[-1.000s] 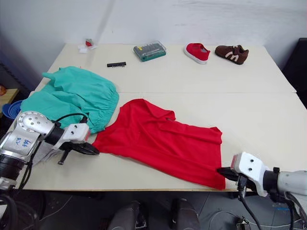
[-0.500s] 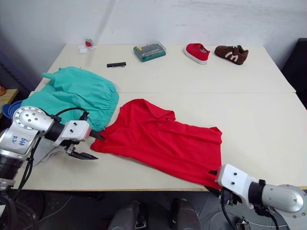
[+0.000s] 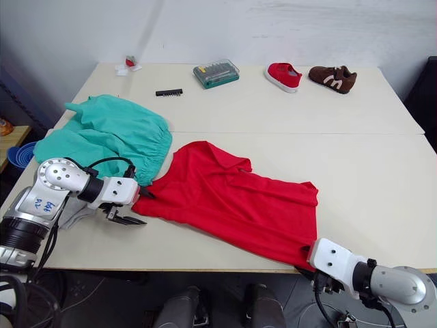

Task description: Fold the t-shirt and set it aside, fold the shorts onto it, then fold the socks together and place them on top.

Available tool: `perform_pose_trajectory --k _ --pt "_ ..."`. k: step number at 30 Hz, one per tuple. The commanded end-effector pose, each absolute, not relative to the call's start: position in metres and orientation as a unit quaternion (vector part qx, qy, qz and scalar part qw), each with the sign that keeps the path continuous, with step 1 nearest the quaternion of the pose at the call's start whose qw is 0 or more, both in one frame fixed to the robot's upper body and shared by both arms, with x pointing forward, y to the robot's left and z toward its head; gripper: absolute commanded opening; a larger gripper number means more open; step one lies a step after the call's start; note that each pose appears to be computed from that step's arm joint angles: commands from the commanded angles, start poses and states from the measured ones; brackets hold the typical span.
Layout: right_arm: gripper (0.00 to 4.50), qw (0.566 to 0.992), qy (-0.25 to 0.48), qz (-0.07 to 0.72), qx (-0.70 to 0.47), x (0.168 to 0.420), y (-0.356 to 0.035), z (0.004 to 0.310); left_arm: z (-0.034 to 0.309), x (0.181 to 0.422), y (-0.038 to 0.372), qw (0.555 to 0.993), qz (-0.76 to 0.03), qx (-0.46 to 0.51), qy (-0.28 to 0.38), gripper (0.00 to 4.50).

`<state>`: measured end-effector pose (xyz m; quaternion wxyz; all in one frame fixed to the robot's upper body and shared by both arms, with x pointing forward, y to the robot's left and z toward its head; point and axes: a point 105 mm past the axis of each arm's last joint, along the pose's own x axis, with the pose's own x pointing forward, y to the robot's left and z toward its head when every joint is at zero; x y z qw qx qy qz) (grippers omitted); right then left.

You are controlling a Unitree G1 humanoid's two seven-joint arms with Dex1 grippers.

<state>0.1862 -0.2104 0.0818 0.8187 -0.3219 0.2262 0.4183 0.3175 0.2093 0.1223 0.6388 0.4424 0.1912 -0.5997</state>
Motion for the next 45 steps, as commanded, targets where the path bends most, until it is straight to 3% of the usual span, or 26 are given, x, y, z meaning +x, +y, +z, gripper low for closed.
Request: perform_pose_trajectory --k 1,6,8,10,14,19,24,30,37,38,41,45 --pt "1.74 0.810 0.234 0.423 -0.332 0.183 -0.213 0.078 0.116 0.323 0.213 0.645 -0.584 0.450 0.202 2.56" --pt "0.08 0.811 0.233 0.426 -0.326 0.183 -0.215 0.080 0.114 0.323 0.210 0.648 -0.588 0.440 0.203 1.07" --pt "0.00 0.816 0.228 0.430 -0.311 0.184 -0.213 0.087 0.114 0.321 0.209 0.647 -0.594 0.434 0.204 0.36" --pt "0.00 0.818 0.222 0.437 -0.301 0.186 -0.212 0.095 0.115 0.316 0.207 0.645 -0.604 0.421 0.206 0.04" --pt "0.00 0.801 0.220 0.447 -0.332 0.191 -0.220 0.100 0.118 0.298 0.205 0.636 -0.628 0.391 0.221 0.04" --pt "0.00 0.735 0.232 0.465 -0.436 0.199 -0.252 0.098 0.117 0.263 0.202 0.614 -0.657 0.357 0.252 0.04" --pt "0.00 0.711 0.228 0.507 -0.431 0.192 -0.260 0.098 0.107 0.238 0.204 0.605 -0.653 0.365 0.271 0.04" --pt "0.00 0.711 0.222 0.513 -0.427 0.189 -0.256 0.093 0.092 0.225 0.210 0.614 -0.638 0.364 0.288 0.04" --pt "0.00 0.715 0.220 0.507 -0.428 0.191 -0.258 0.093 0.070 0.232 0.223 0.637 -0.620 0.351 0.295 0.04" --pt "0.00 0.719 0.220 0.504 -0.426 0.192 -0.258 0.093 0.064 0.232 0.226 0.640 -0.621 0.340 0.298 0.25" --pt "0.63 0.729 0.224 0.503 -0.408 0.190 -0.256 0.096 0.054 0.229 0.232 0.646 -0.628 0.306 0.308 0.97" --pt "1.96 0.750 0.220 0.502 -0.370 0.186 -0.250 0.108 0.054 0.225 0.238 0.648 -0.646 0.257 0.311 2.01"
